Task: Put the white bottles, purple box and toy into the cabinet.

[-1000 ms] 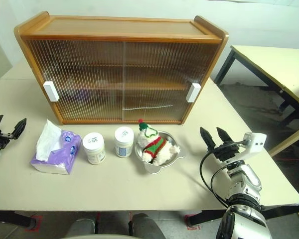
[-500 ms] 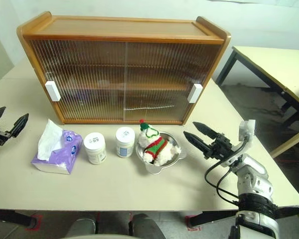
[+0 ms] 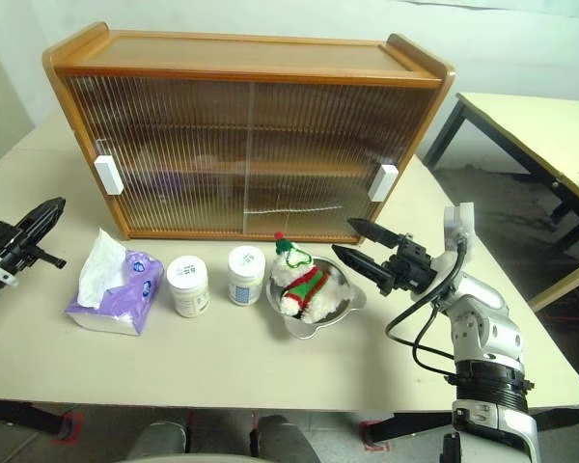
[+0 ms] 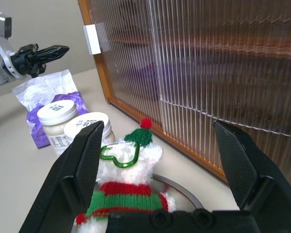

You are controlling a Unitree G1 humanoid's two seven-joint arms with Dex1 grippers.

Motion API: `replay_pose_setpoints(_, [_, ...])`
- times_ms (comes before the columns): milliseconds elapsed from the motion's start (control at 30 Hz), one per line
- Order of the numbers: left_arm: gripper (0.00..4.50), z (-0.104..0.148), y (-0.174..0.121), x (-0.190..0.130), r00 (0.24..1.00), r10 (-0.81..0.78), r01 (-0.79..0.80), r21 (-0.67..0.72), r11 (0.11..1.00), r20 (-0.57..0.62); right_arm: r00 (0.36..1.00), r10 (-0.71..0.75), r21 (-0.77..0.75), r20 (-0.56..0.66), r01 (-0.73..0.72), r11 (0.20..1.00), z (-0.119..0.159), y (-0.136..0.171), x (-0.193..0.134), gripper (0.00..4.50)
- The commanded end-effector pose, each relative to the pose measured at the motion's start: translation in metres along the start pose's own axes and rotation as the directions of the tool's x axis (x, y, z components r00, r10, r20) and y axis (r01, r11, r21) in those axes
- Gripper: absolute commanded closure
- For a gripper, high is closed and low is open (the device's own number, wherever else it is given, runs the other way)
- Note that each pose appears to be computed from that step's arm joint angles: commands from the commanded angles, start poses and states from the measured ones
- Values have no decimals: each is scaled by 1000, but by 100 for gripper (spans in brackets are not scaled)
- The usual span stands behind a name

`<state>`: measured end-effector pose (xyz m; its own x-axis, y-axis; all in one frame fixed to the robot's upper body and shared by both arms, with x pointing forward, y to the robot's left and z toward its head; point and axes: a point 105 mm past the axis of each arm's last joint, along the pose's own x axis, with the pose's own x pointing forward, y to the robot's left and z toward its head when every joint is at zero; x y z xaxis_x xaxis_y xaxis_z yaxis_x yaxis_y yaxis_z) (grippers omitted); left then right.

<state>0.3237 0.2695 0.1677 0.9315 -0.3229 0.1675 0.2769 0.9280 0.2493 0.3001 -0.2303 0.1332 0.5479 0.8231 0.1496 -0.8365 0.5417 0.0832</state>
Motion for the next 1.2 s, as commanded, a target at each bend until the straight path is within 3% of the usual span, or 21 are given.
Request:
replay_pose_setpoints(33, [448,-6,-3,9,1000,-6,6,0,1000,-30,1000,12,-6,2,-12,1000,0,3,4,0])
replay_pose_setpoints(633, [448,4,-32,64,987,-161,161,-21,987,4,999,3,-16,40,-2,1000,9,14,11,0])
replay_pose_setpoints(1200, [448,-3,-102,100,939,-342,343,-90,935,32,999,-7,-31,40,8,999,14,7,5,0])
